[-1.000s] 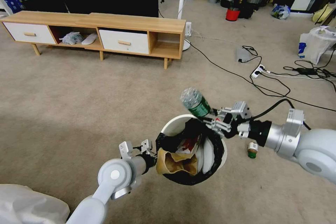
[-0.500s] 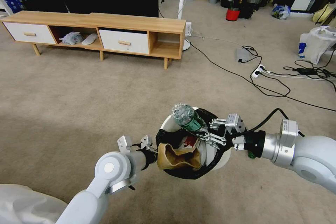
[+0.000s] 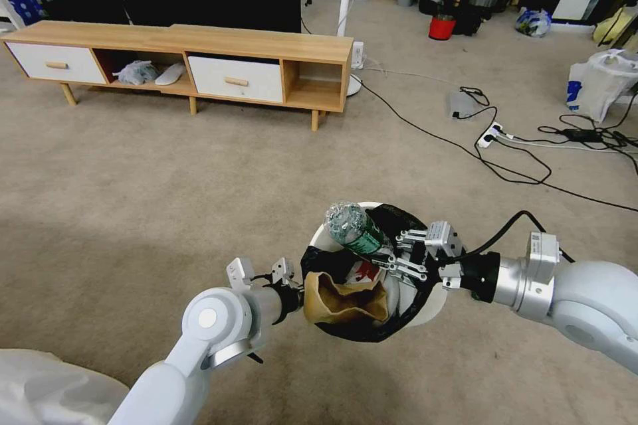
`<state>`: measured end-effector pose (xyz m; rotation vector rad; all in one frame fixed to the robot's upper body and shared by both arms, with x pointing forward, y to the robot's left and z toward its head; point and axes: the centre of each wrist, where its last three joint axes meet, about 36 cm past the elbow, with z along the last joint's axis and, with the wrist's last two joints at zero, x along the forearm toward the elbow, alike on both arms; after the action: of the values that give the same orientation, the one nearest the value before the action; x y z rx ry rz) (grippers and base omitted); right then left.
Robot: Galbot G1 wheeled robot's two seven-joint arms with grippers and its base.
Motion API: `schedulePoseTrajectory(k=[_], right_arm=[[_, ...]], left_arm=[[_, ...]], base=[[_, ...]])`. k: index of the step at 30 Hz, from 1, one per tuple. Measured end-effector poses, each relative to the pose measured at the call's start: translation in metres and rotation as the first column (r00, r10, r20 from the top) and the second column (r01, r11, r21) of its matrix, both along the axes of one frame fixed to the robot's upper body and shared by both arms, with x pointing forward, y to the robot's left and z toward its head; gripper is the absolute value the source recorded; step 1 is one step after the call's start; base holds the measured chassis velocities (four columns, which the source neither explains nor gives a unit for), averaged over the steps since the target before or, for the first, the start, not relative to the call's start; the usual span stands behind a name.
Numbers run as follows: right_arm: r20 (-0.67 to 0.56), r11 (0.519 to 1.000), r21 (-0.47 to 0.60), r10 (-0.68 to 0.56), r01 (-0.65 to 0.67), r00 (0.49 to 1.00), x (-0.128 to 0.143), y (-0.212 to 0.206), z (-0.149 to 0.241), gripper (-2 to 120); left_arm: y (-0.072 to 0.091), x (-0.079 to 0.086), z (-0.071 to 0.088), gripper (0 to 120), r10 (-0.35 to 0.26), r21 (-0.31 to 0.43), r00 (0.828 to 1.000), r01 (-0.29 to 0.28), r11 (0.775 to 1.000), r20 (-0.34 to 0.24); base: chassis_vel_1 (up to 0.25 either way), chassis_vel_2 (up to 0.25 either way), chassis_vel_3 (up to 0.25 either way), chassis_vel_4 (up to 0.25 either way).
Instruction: Pick up the trash bin and place the garbage on the floor into it.
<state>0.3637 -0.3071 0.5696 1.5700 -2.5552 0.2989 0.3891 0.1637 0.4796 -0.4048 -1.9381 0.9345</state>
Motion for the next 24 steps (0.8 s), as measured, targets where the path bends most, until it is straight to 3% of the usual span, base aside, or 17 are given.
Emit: schedulePoseTrajectory(k=[24], right_arm=[[-0.001, 1.000, -0.009, 0.003, -0.003, 1.000, 0.0000, -0.0015, -0.0037, 23]], left_arm=[[-0.0001, 0.0039, 0.0005, 0, 0.019, 0.010, 1.000, -0.019, 1.000, 0.015]], base=[[0.000, 0.000, 0.000, 0.000]])
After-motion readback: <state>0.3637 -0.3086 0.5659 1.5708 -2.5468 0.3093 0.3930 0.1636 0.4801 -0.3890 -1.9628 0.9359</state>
